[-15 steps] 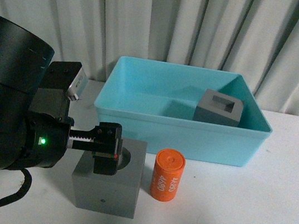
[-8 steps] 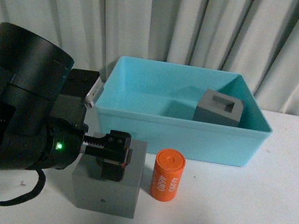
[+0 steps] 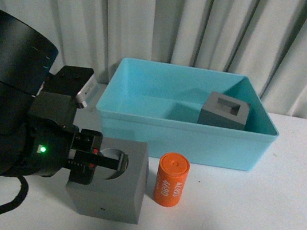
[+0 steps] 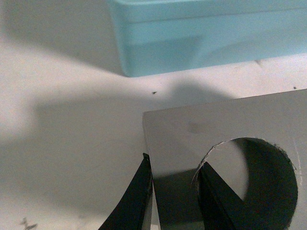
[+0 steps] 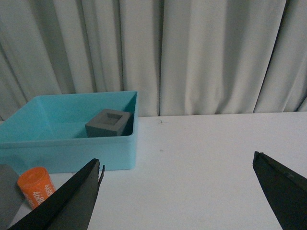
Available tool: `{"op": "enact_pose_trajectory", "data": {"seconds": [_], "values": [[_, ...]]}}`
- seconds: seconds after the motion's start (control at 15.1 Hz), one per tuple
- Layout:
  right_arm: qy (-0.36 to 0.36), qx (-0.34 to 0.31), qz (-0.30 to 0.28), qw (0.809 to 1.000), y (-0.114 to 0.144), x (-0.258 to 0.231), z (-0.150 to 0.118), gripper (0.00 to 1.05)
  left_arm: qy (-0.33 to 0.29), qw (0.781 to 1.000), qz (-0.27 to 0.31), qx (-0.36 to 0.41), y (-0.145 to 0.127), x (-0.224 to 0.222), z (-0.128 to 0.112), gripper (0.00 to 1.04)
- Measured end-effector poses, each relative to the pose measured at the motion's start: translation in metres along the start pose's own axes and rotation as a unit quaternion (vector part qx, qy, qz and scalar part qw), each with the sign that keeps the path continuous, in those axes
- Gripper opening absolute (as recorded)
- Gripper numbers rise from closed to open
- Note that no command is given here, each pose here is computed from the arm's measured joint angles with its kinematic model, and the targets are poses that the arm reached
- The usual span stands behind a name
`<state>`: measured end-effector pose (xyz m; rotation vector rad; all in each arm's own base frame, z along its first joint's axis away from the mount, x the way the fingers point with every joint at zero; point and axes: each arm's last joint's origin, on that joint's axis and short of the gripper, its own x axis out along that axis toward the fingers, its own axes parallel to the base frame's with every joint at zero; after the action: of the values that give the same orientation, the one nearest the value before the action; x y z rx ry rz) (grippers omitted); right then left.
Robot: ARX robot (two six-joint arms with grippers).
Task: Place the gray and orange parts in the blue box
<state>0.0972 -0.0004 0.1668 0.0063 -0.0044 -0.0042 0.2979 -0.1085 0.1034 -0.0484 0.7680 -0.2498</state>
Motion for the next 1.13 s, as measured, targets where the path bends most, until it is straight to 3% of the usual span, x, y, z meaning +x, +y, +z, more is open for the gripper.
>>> {"op": "enact_pose_trajectory", "data": {"seconds": [0.2,0.4,0.6,0.93,1.13], "values": [[0.0,0.0,0.0,1.0,0.0,0.0,0.0,0.98,-0.002,0.999,0.024,-0.027,0.016,-0.027,0.005,0.22],[0.0,0.0,0.0,1.0,0.0,0.0,0.0,0.98,-0.082,0.994,0.029,-0.06,0.024,-0.075,0.041,0.22],[0.0,0.0,0.0,1.0,0.0,0.0,0.0,0.98,-0.145,0.987,0.014,-0.068,0.018,-0.095,0.083,0.22],[0.0,0.0,0.0,1.0,0.0,0.0,0.0,0.98,-0.192,0.98,-0.001,-0.052,-0.003,-0.063,0.137,0.22],[0.0,0.0,0.0,1.0,0.0,0.0,0.0,0.98,-0.154,0.988,0.001,-0.018,-0.013,-0.021,0.134,0.22]]}}
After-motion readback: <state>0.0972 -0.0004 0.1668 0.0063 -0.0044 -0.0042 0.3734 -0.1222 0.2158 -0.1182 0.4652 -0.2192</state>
